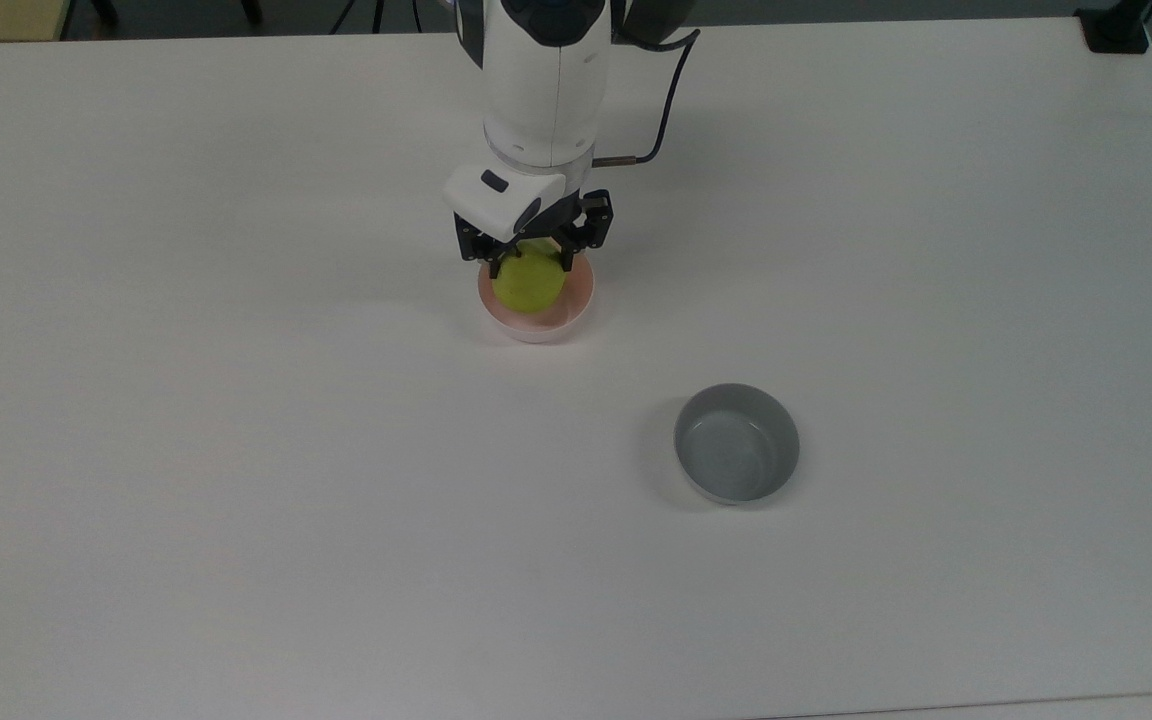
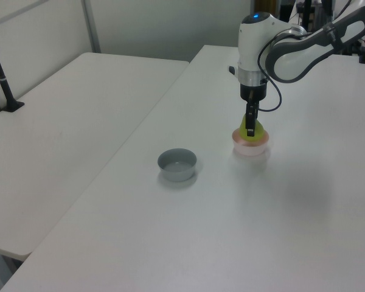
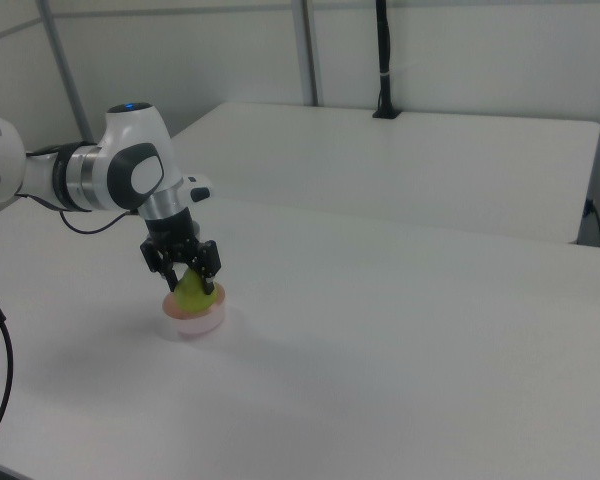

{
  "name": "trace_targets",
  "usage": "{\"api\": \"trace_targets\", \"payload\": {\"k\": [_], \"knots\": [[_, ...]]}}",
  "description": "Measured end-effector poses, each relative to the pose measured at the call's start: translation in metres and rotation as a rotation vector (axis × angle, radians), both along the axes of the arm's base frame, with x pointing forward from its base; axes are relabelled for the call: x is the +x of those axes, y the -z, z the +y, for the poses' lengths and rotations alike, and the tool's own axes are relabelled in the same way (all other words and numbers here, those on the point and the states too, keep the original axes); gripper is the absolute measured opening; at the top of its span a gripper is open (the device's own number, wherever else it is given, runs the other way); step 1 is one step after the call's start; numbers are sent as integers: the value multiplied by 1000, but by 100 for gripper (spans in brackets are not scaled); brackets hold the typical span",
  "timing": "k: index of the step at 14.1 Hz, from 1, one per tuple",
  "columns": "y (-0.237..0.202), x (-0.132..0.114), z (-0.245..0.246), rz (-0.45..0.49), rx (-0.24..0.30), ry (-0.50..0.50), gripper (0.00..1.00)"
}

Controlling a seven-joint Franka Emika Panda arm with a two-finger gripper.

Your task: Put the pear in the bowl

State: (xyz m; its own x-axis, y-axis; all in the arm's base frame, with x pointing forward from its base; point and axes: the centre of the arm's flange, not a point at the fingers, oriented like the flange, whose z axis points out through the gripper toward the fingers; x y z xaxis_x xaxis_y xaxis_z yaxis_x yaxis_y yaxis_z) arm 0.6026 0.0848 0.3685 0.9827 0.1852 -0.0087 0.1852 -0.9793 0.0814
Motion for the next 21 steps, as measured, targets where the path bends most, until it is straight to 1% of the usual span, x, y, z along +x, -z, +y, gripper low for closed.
{"api": "trace_targets", "payload": {"k": [2,4,5,13,15,18,21], "knots": [[0,0,0,-1,0,5,79],[-1,1,0,-3,0,13,97],[-2,1,0,-5,1,15,100],[-18,7,0,-36,5,23,100],[-31,7,-3,-31,3,31,100],[-67,5,-11,3,-7,51,100],[-126,0,-35,11,-13,99,100]]}}
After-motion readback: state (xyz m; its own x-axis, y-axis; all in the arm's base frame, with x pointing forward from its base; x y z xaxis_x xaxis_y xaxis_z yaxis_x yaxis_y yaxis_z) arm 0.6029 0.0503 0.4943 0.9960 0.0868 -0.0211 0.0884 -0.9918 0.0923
